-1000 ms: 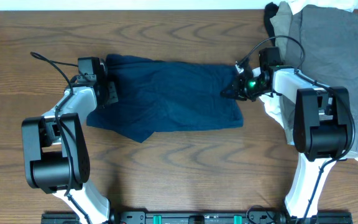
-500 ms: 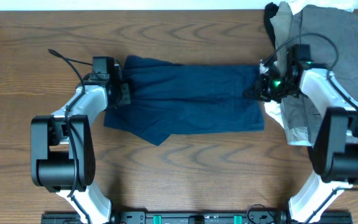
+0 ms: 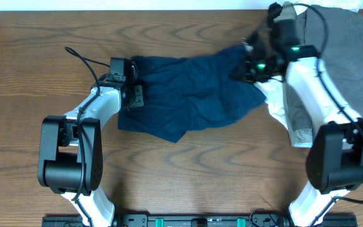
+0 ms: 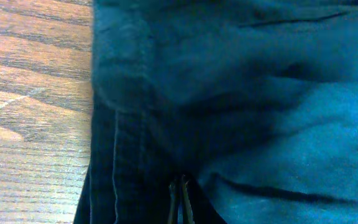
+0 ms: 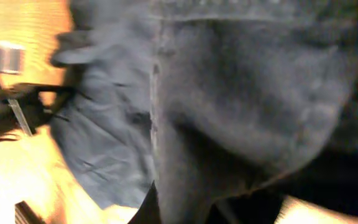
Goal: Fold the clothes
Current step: 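Fold the right end of the navy shorts leftward over the left end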
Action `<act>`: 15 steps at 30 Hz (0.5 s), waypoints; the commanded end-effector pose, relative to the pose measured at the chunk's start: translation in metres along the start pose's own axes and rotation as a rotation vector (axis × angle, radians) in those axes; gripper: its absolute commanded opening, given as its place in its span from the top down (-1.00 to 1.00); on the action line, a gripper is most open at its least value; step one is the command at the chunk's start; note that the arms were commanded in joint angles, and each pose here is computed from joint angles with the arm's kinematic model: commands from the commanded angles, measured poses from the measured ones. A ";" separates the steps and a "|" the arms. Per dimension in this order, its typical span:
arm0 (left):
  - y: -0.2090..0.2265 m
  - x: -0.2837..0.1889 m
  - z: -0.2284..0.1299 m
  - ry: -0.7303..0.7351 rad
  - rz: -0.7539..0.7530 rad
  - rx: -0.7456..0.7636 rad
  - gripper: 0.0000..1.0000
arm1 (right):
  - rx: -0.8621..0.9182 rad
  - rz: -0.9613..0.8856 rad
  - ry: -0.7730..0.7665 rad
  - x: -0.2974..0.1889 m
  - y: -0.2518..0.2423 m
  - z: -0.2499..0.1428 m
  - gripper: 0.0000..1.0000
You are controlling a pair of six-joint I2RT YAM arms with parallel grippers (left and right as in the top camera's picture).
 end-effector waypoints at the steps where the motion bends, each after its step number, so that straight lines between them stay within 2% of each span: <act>1: 0.000 0.008 -0.013 0.050 0.005 -0.021 0.88 | 0.005 0.045 -0.059 0.011 0.054 0.021 0.97; 8: -0.001 0.008 -0.011 0.039 -0.001 -0.021 0.88 | -0.052 0.046 -0.136 0.046 0.122 0.033 0.98; 15: -0.003 0.008 -0.008 0.026 -0.008 -0.021 0.88 | -0.085 0.040 -0.158 0.086 0.159 0.027 0.98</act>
Point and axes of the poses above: each gripper's point midway between its finger pads, its own x axis out along the fingers, its own y axis along the line the jaws close on, z = x × y, the point moved 5 cm from there along -x, back along the fingers, and after that the axes turned 15 degrees about -x, right-handed, at the moved point
